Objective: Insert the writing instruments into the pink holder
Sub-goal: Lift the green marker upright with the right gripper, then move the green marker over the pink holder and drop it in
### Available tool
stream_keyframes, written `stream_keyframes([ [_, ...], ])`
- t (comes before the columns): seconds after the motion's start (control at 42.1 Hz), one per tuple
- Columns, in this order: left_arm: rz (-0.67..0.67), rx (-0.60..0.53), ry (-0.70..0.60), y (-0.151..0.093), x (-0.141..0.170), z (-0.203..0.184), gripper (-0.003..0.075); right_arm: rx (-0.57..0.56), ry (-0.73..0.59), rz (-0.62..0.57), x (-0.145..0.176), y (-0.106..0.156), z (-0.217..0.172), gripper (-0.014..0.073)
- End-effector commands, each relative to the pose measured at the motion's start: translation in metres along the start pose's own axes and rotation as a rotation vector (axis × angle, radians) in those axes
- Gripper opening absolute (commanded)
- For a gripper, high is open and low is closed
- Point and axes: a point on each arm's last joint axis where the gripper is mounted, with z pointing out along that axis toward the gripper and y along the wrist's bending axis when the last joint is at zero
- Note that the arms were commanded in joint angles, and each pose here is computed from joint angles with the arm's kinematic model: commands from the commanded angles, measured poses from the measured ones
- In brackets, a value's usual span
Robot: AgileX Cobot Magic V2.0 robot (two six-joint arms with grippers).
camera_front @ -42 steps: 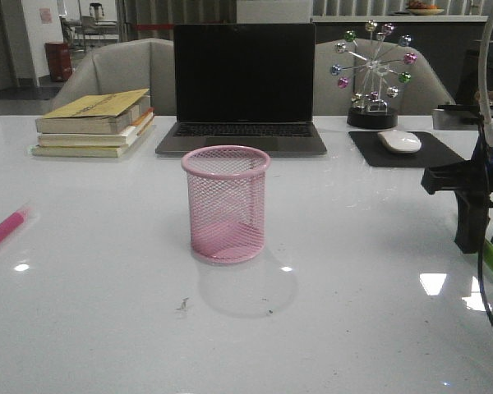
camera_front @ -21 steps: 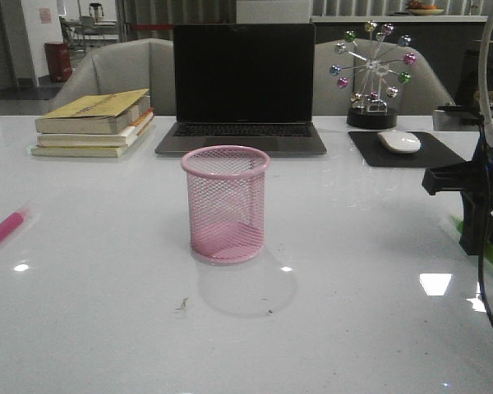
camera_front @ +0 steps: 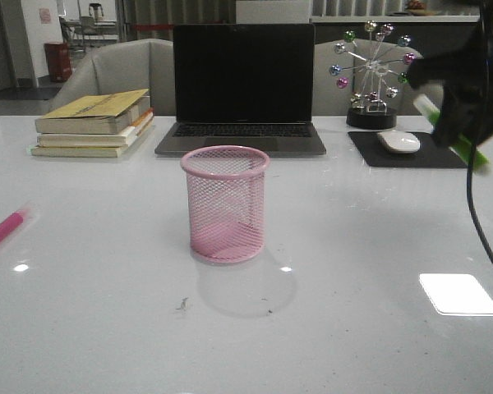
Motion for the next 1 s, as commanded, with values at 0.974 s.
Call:
stream_keyframes([
  [0.974,-0.008,0.009,-0.112,-0.001,-0.016,-0.005,0.0456,-0.437,-1.087,-0.232,0.038,0.143,0.008,0.0162],
])
